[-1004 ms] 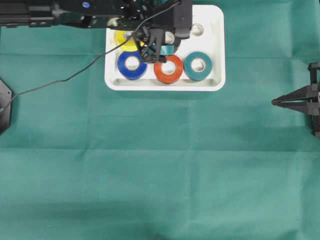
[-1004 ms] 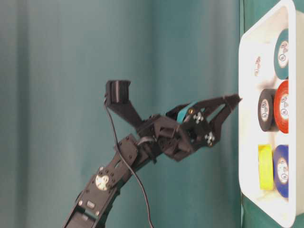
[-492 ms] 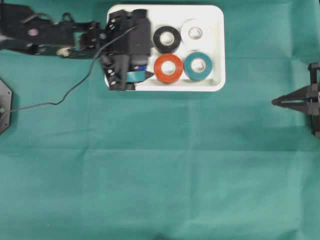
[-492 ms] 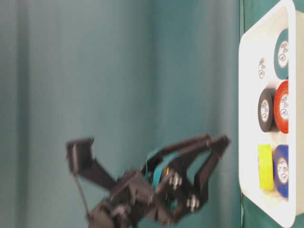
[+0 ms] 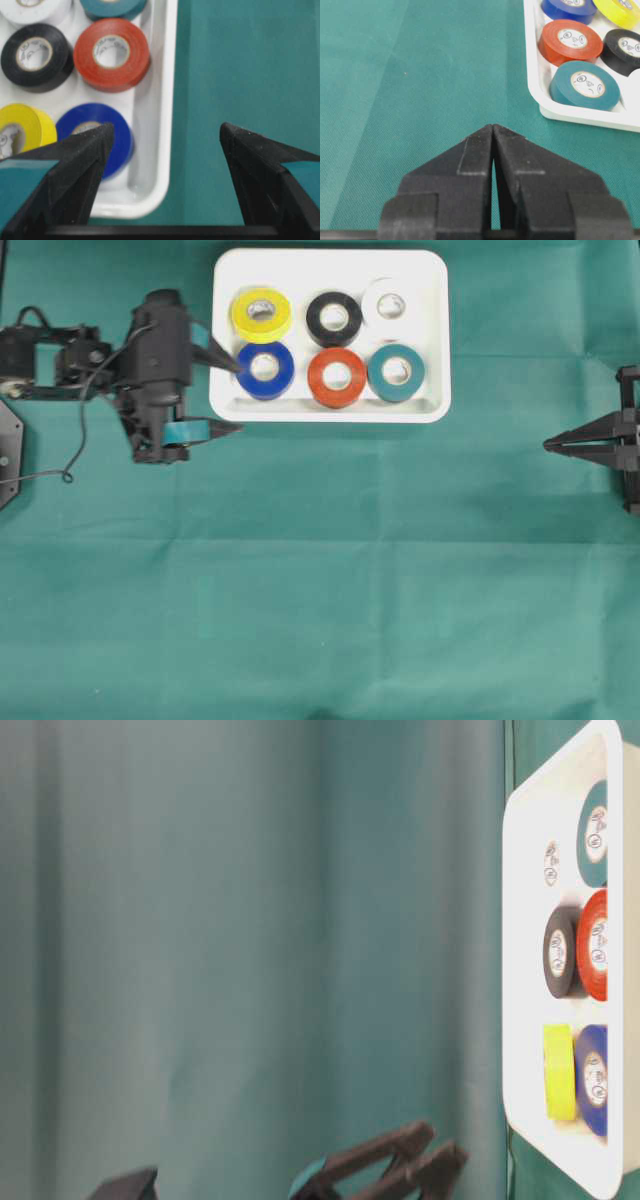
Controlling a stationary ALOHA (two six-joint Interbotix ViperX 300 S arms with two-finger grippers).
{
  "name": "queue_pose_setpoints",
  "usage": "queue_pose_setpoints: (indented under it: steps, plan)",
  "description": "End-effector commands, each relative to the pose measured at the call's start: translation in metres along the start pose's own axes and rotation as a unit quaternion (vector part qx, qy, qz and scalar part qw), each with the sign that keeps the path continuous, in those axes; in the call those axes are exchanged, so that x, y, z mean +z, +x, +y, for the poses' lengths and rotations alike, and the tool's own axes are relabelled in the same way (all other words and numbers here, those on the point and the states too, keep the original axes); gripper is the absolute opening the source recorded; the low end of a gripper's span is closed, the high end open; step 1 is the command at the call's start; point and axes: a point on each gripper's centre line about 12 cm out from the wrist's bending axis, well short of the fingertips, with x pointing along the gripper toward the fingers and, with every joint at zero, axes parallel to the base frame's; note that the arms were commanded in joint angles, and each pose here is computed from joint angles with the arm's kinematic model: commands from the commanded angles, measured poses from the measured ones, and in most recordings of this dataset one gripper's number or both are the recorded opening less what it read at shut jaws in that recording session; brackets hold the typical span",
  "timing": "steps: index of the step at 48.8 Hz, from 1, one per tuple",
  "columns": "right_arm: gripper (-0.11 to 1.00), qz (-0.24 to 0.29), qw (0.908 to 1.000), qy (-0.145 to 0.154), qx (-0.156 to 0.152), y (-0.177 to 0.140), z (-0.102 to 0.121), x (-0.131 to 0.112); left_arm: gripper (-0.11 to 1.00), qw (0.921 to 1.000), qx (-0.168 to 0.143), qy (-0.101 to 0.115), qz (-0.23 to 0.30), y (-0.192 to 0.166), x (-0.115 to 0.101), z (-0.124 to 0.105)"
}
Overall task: Put the tape into the white case with the left arm.
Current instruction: 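Release the white tape and pull the left gripper back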
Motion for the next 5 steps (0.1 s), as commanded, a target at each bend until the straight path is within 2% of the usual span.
queue_pose_setpoints:
  steps: [1,5]
  plan:
    - [-0.09,-0.008,1.0,0.001,0.0,0.001,0.0,0.005,0.86,0.9994,0.003,0.0,-0.034,-0.016,0.005,0.0]
    - [-0.09,-0.008,1.0,0.001,0.0,0.001,0.0,0.005,0.86,0.9988,0.005,-0.001,-0.05,-0.027,0.0,-0.001]
